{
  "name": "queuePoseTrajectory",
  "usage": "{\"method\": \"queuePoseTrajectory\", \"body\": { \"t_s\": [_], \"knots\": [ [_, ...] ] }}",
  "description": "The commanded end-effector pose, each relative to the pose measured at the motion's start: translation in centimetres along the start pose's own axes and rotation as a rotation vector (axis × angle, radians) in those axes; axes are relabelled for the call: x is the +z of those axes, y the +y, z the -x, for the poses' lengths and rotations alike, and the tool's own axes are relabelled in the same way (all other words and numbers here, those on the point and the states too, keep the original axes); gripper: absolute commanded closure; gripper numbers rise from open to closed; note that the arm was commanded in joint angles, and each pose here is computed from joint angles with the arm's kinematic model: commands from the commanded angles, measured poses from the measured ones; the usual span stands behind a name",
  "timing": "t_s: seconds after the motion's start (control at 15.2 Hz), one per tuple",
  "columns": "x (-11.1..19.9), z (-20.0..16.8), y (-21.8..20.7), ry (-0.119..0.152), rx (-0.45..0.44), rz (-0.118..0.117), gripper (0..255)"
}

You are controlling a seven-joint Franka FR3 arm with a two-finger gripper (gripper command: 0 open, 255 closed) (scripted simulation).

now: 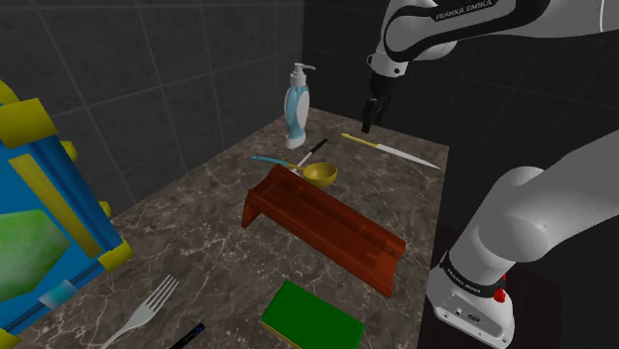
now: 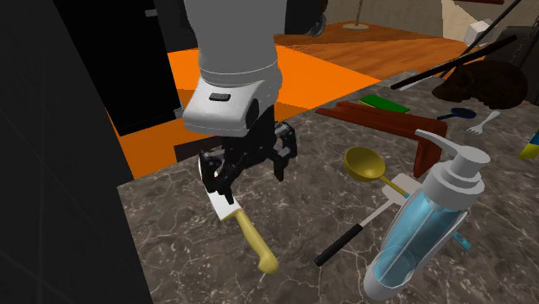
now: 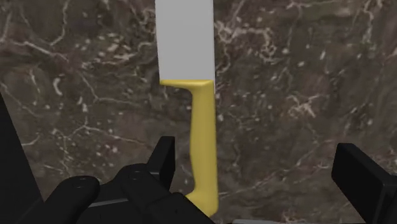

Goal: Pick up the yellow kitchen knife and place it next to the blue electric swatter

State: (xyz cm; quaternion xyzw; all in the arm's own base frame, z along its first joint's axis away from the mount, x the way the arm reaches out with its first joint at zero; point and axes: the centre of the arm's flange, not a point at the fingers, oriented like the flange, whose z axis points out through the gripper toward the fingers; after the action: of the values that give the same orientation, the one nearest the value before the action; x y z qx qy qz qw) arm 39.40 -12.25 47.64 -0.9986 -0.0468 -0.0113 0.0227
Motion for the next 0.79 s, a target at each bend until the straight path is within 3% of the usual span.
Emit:
{"method": "queuePoseTrajectory", "body": {
  "t_s": [0.0,0.53,0.73],
  "knots": [
    [1.1,-1.0,2.1,-0.013,-0.024,0.001,0],
    [5.5,-1.3,3.1,-0.019,-0.034,0.001,0],
    [5.8,-1.3,3.1,-0.019,-0.034,0.001,0]
  ]
}}
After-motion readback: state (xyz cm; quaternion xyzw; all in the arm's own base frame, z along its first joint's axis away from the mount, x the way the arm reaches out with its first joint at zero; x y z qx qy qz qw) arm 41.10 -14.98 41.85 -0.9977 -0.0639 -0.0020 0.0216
